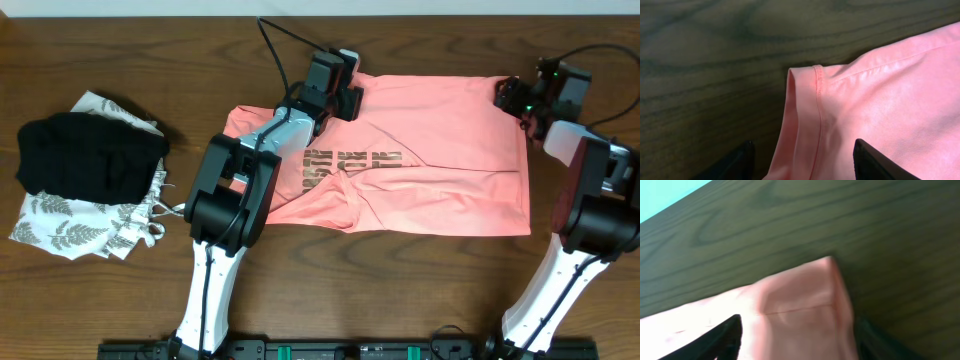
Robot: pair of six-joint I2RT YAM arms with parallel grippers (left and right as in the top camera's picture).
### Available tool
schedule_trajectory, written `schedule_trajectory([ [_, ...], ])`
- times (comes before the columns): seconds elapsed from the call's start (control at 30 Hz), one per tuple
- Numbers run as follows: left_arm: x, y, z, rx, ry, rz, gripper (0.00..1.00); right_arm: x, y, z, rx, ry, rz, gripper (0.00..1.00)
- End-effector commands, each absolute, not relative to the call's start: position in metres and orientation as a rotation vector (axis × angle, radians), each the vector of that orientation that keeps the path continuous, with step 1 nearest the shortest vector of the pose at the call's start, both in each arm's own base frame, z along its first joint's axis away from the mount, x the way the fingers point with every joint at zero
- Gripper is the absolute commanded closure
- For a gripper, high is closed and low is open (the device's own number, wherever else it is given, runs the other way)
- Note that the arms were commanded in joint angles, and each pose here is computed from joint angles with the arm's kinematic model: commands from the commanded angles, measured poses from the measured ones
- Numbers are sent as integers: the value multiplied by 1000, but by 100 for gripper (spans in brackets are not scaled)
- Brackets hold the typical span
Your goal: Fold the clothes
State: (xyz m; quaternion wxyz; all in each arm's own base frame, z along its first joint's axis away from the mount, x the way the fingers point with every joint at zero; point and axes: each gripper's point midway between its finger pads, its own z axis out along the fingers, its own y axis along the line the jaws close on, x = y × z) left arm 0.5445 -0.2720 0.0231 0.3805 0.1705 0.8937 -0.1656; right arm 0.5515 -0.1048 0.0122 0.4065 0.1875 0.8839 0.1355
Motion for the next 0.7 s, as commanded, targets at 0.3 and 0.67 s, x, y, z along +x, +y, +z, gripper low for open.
schedule_trajectory([
  [0.3,543,-283,32,440,2273,-497,64,539,-92,-1,480,2298,411,99],
  [0.67,546,-280,79,440,2209,-497,67,515,-85,93,346,2303,360,99],
])
